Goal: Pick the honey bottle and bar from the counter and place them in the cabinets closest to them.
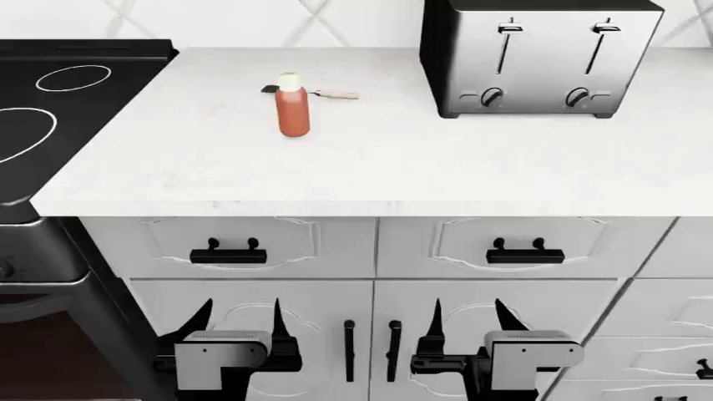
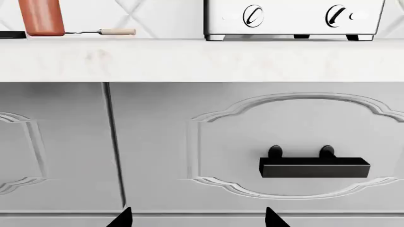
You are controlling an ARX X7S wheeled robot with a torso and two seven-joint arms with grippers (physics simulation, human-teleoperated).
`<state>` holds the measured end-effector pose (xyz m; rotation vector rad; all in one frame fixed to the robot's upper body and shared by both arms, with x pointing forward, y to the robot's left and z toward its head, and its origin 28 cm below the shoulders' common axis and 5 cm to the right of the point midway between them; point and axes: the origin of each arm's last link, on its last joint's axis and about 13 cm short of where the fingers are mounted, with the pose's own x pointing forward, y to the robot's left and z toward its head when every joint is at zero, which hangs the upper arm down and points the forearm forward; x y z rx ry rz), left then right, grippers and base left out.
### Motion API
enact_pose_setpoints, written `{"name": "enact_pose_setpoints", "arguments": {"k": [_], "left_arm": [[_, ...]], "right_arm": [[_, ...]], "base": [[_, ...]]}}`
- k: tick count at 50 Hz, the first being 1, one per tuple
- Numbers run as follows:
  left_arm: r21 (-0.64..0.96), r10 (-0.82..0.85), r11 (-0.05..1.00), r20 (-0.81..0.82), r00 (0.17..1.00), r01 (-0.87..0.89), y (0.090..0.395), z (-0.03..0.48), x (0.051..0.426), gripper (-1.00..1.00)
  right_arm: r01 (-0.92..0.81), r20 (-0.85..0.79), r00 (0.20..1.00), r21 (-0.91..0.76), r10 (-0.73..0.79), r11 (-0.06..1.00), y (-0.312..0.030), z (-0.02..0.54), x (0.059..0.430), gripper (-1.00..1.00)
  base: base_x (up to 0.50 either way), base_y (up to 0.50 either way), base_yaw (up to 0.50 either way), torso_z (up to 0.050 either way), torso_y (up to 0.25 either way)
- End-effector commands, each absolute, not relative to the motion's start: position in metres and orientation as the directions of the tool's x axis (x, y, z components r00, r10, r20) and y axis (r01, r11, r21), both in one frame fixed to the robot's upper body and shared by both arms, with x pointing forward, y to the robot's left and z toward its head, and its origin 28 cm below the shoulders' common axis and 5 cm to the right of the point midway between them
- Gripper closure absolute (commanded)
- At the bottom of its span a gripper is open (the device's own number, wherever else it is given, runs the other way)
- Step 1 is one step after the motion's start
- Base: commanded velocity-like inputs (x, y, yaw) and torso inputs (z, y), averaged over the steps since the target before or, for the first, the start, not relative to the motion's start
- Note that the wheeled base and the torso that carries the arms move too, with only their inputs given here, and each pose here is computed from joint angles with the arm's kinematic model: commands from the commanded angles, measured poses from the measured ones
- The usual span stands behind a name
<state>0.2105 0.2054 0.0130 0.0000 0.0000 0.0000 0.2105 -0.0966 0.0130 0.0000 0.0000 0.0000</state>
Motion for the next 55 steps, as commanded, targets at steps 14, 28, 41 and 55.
{"name": "enact_pose_setpoints", "arguments": {"k": [14,28,41,55], "left_arm": [[-0.037,-0.111,0.993,0.121,0.987,0.116,0.207,0.027,0.201,-1.00],[-0.072,-0.063,0.992,0.448,0.892,0.106,0.220,0.155,0.220,-1.00],[-0.100,-0.018,0.992,0.449,0.893,0.070,0.231,0.172,0.221,-1.00],[-0.066,-0.018,0.996,0.479,0.878,0.056,0.229,0.177,0.215,-1.00]], "right_arm": [[0.034,-0.015,0.999,0.031,-0.034,0.999,-0.097,0.015,0.215,-1.00],[-0.008,0.298,0.954,0.069,-0.013,0.998,-0.099,0.145,0.215,-1.00],[-0.064,0.374,0.926,0.030,0.048,0.998,-0.096,0.180,0.184,-1.00],[-0.096,0.352,0.933,0.033,0.078,0.995,-0.092,0.178,0.186,-1.00]], "base": [[0.00,0.00,0.00,0.021,0.011],[0.00,0.00,0.00,0.050,0.030],[0.00,0.05,0.00,0.038,0.022],[0.00,0.50,0.00,0.000,0.000]]}}
